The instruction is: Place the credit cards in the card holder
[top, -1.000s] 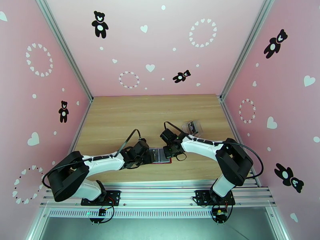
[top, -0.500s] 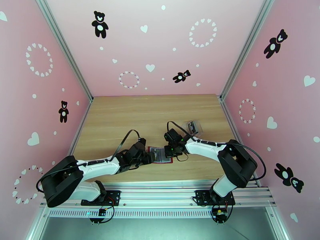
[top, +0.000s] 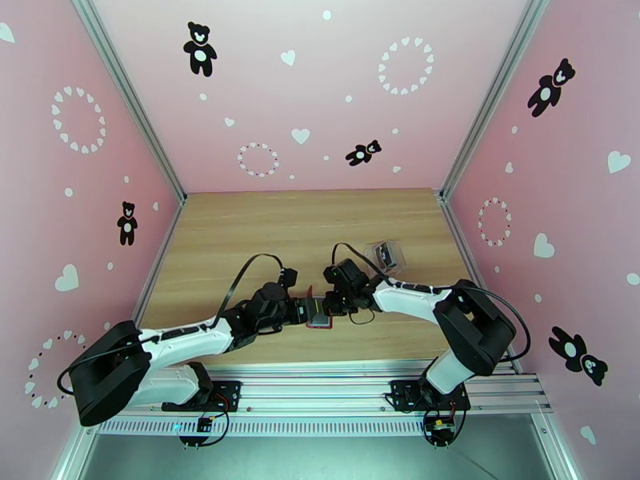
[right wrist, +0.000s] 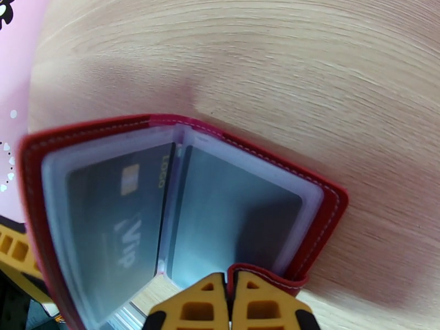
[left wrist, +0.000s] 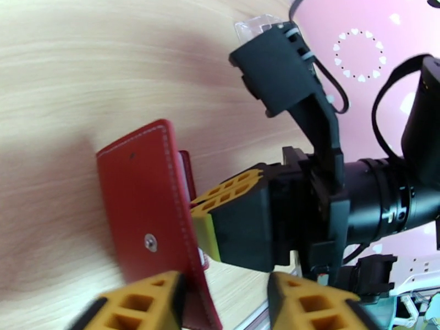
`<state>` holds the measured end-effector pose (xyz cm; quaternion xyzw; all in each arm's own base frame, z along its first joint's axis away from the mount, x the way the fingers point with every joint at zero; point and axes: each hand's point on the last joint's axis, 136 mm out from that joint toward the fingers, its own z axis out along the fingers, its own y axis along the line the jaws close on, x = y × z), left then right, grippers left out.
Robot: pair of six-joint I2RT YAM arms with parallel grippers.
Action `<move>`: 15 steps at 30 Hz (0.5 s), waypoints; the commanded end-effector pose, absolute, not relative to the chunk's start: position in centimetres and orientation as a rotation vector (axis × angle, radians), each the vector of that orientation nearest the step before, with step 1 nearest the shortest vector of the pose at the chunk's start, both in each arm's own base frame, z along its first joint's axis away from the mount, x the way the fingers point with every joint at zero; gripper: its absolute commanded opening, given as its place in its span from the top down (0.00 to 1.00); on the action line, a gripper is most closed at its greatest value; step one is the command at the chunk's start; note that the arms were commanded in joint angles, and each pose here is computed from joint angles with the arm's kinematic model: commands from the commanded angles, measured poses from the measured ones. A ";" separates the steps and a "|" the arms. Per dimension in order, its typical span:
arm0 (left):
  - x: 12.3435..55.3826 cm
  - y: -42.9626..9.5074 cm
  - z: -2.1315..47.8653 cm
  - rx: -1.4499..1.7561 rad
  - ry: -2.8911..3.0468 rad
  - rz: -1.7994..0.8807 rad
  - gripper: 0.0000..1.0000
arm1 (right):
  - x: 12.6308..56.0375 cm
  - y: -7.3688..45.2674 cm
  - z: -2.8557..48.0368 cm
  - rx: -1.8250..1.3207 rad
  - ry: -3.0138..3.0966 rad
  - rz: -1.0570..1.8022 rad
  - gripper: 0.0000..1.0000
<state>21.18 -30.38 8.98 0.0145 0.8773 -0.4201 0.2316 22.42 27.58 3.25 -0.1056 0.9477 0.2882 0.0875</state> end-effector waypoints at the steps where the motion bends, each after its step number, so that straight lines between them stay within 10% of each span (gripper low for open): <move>1: 21.2 -32.2 8.1 0.087 2.438 -1.199 0.75 | 22.4 27.3 4.1 -0.291 2.795 0.911 1.00; 15: 21.9 -32.0 2.0 0.028 2.636 -0.998 0.88 | 23.1 21.6 5.8 -0.187 2.786 0.707 1.00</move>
